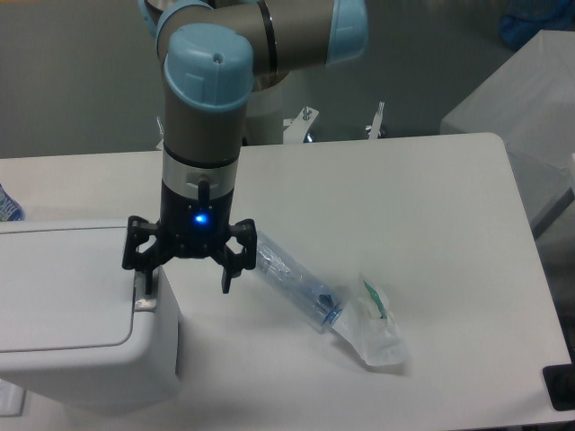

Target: Open the trash can

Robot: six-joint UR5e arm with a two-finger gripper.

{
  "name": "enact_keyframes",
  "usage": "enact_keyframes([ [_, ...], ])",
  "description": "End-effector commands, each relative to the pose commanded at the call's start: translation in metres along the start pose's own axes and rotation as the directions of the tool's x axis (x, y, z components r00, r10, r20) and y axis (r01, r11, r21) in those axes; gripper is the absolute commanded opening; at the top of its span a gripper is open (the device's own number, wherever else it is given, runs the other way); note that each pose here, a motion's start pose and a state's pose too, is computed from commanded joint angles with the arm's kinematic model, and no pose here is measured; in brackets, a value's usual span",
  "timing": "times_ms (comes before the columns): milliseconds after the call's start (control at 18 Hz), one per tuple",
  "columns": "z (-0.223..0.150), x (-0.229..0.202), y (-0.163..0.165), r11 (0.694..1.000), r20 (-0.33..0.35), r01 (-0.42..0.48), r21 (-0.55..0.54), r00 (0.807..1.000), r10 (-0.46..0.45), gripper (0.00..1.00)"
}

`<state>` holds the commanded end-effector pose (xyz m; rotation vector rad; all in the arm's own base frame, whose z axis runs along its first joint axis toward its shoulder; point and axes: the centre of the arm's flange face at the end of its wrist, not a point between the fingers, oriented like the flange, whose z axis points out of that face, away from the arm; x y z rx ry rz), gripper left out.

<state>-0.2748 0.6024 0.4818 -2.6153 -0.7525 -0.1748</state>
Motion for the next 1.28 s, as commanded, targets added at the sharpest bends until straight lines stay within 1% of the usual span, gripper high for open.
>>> enact_keyframes([
  [278,0.001,0.0,0.0,1.0,0.0,0.0,-0.001,1.0,0.0,1.0],
  [444,-0.008,0.002,-0.004,1.0,0.003,-0.009,0.017,1.0,0.009,1.0],
  [611,-0.034,0.002,-0.019,0.994,0.019,-0.063,0.09,0.998,0.061,1.0],
  [667,-0.042,0.0,-0.023,0.989,0.028,-0.101,0.105,0.995,0.099,1.0],
  [722,-0.05,-0.007,-0.026,0.983,0.044,-0.139,0.118,0.99,0.135,1.0],
  [778,-0.06,-0.018,-0.029,0.977,0.079,-0.172,0.125,0.983,0.163,1.0],
  [833,-0.064,-0.026,-0.029,0.972,0.138,-0.206,0.112,0.972,0.19,1.0],
  [889,-0.067,-0.033,-0.028,0.969,0.218,-0.232,0.087,0.953,0.209,1.0],
  [944,-0.07,-0.042,-0.027,0.968,0.284,-0.242,0.06,0.934,0.216,1.0],
  [1000,-0.072,-0.052,-0.027,0.969,0.325,-0.246,0.039,0.92,0.221,1.0],
  [1056,-0.073,-0.056,-0.027,0.967,0.346,-0.252,0.028,0.91,0.227,1.0],
  [1167,-0.075,-0.082,-0.027,0.968,0.36,-0.249,0.011,0.905,0.229,1.0],
  [1278,-0.073,-0.095,-0.026,0.967,0.364,-0.255,-0.005,0.9,0.239,1.0],
])
